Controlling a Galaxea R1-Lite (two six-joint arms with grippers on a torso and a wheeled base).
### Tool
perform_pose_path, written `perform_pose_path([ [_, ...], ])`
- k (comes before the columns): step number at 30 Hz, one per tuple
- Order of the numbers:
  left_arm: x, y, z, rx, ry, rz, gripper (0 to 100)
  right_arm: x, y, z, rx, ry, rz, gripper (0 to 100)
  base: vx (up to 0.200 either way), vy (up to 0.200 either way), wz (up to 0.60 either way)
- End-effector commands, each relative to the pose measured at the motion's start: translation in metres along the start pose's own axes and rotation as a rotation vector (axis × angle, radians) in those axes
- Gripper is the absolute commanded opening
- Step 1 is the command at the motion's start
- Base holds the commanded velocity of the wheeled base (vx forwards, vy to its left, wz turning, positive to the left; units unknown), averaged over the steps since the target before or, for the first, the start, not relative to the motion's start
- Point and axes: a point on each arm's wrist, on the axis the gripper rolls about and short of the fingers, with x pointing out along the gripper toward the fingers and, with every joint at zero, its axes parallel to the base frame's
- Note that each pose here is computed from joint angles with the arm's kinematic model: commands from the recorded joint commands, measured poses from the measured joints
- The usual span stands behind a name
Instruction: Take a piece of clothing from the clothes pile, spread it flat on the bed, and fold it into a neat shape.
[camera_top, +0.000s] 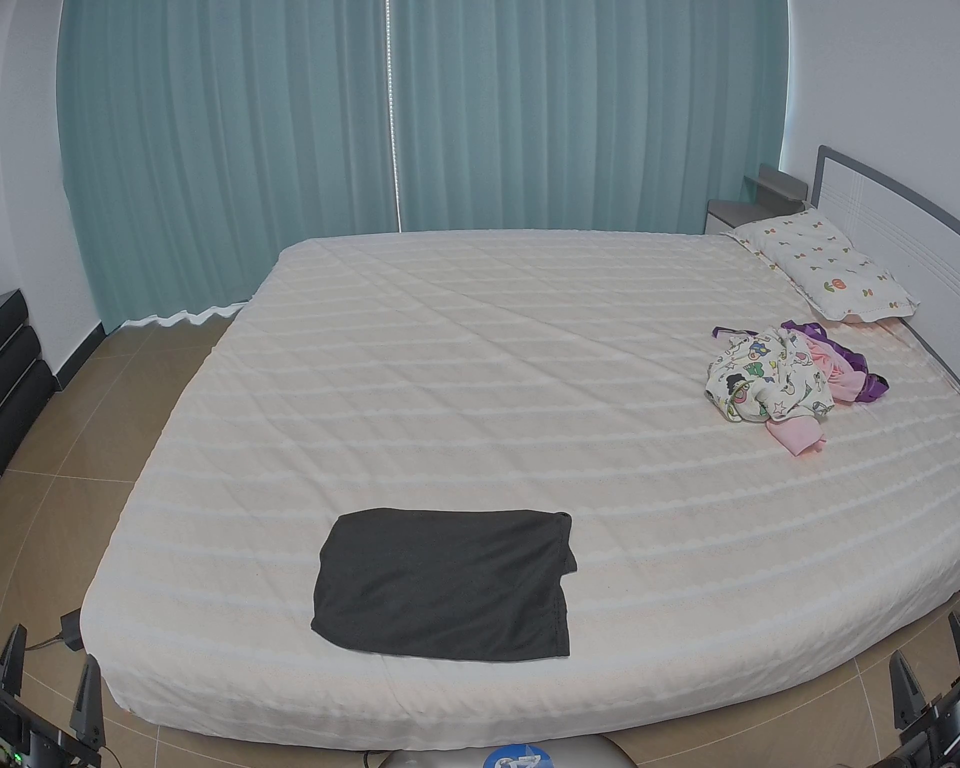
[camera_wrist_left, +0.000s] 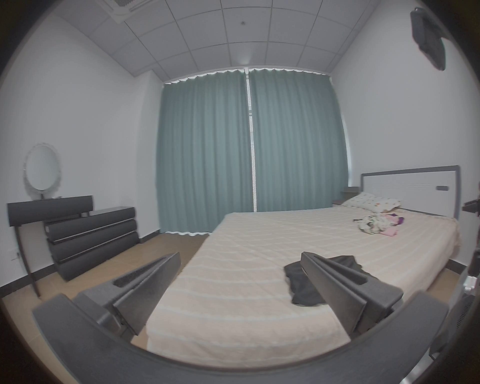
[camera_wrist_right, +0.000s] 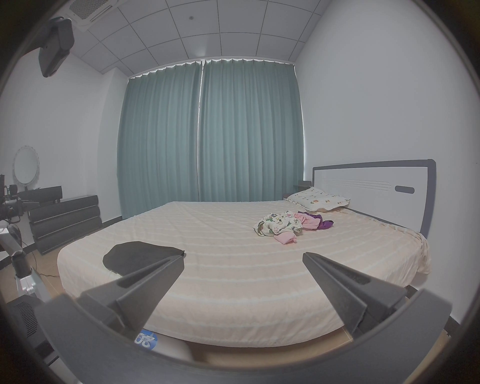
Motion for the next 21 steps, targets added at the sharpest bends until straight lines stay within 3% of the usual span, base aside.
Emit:
perform_pose_path([
  [1, 0.0, -0.0022, -0.0104, -0.013, 0.062, -0.089, 100, 0.0003, 0.0001, -0.0043, -0.005, 0.006, 0.007, 100, 0.0, 0.0, 0.0],
  [4, 0.0, -0.0022, -0.0095, 0.026, 0.051, -0.088, 100, 0.0005, 0.0002, -0.0044, -0.003, 0.004, 0.006, 100, 0.0, 0.0, 0.0],
  [21, 0.0002, -0.002, -0.0096, -0.007, 0.055, -0.078, 100, 0.0005, 0.0, -0.0048, 0.004, 0.004, 0.009, 100, 0.0, 0.0, 0.0],
])
